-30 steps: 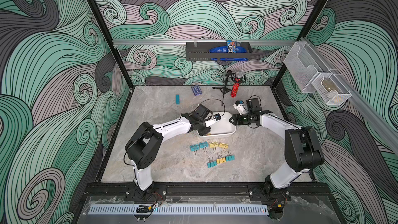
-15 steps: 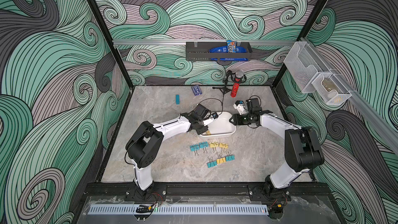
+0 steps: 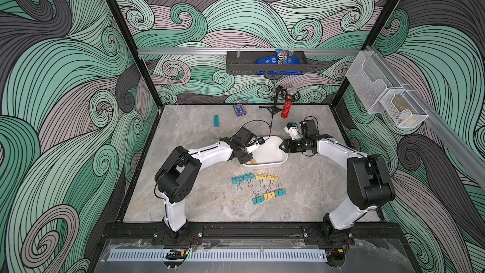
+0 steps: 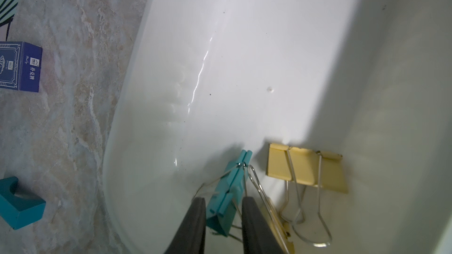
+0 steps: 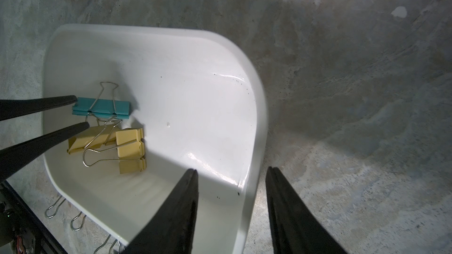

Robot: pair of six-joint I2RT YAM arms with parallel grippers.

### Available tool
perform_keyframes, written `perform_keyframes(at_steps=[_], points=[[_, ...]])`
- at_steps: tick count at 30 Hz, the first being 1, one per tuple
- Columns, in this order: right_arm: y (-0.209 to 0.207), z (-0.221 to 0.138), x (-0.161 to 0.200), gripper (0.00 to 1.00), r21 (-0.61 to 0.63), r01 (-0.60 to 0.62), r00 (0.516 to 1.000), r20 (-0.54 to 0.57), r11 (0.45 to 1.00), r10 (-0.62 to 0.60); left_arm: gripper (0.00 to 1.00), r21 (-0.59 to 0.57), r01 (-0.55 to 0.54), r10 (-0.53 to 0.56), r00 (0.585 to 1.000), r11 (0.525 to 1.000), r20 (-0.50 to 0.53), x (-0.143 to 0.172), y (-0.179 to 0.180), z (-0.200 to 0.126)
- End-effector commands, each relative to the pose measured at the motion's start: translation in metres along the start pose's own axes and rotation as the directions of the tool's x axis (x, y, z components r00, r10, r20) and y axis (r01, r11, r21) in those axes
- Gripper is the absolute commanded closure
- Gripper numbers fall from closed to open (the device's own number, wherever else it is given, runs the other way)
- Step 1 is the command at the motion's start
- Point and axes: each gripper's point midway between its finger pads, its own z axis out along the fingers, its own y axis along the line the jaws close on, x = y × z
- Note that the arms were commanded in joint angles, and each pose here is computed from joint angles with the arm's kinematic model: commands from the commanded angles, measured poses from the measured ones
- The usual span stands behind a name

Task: Take out the binder clips from the storage box
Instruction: Pick up the binder clip from the storage box.

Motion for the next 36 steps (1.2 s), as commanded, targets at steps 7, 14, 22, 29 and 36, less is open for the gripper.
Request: perform_keyframes(at_steps=[7,14,22,29,36], points=[[0.004,-0.002,-0.006,0.53,-0.006,0.018,1.000,0.017,1.000,-0.018,0.82,0.043,-0.001,0.000,1.000,0.999,0.026,-0.006,-0.002,0.000],[0.003,-0.002,-0.006,0.53,-0.004,0.020,1.000,0.018,1.000,-0.019,0.87,0.056,-0.002,-0.001,0.999,0.998,0.051,-0.011,-0.003,-0.006],[0.003,-0.002,-0.006,0.53,-0.004,0.019,1.000,0.016,1.000,-0.019,0.91,0.045,0.019,-0.025,0.990,0.999,0.142,-0.029,0.003,-0.026],[0.004,-0.002,-0.005,0.53,-0.006,0.020,1.000,0.017,1.000,-0.019,0.92,0.048,0.046,-0.055,0.978,0.998,0.199,-0.038,0.008,-0.042],[0.004,-0.002,-0.005,0.53,-0.006,0.020,1.000,0.016,1.000,-0.020,0.92,0.087,0.137,-0.158,0.931,0.987,0.329,-0.049,0.018,-0.081]])
